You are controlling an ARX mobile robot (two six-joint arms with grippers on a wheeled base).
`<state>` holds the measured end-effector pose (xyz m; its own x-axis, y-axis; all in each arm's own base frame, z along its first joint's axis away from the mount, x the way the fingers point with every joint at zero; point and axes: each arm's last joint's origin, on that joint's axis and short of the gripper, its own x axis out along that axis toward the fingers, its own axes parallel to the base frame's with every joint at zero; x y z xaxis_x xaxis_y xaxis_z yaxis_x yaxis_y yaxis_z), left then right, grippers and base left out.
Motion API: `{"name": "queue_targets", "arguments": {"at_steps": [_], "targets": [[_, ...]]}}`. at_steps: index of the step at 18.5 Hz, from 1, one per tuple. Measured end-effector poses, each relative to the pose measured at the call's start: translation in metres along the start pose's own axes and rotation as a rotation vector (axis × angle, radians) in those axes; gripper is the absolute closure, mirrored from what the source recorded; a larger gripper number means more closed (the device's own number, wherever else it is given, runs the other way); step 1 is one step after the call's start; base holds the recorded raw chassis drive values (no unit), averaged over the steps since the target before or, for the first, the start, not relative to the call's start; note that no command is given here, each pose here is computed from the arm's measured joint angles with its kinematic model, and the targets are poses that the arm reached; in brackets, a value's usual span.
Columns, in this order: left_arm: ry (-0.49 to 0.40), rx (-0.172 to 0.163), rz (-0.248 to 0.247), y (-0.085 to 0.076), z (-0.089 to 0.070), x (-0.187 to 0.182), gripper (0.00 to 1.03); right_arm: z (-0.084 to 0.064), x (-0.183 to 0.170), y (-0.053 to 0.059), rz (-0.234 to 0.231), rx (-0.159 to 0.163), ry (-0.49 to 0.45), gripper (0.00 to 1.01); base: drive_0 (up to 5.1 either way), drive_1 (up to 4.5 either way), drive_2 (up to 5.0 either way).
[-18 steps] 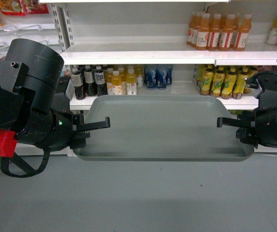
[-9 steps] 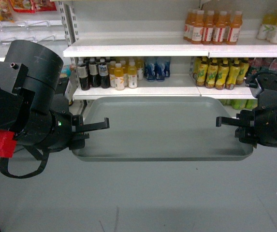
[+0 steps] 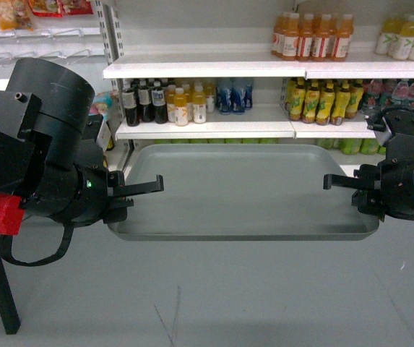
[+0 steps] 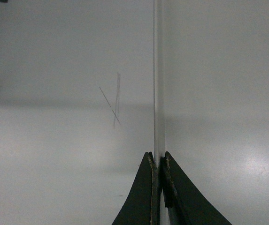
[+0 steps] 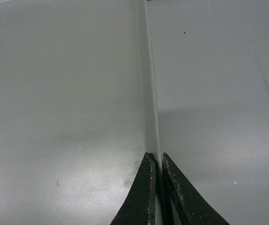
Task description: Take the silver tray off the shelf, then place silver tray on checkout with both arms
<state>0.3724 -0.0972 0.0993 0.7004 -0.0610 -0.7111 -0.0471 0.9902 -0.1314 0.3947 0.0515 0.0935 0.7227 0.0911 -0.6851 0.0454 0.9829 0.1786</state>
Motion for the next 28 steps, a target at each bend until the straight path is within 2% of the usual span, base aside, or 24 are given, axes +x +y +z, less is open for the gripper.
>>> {"name": "queue_targets", "arguments": {"at_steps": [9,12,15,28], "targets": [[0.007,0.001,0.004,0.0002,-0.0010,-0.0001,1.00,-0.0004,-0.0005,-0.0001,-0.002,0.000,0.006,0.98,0.1,-4.19,4.4],[0.005,0.000,0.004,0.0003,-0.0007,-0.0001,1.00,-0.0003,-0.0005,0.0001,0.000,0.000,0.002,0.98,0.0,0.00,0.0],[-0.005,-0.001,0.000,-0.0018,-0.0002,-0.0003,1.00,0.0002,-0.0005,-0.0028,-0.006,0.005,0.002,0.98,-4.8,2.11,2.7],[0.000,-0.004,-0.001,-0.0009,-0.0004,-0.0001,1.00,0.0008,-0.0009,-0.0016,-0.001,0.007,-0.002,0.98,-4.8,1.89,3.2]]}}
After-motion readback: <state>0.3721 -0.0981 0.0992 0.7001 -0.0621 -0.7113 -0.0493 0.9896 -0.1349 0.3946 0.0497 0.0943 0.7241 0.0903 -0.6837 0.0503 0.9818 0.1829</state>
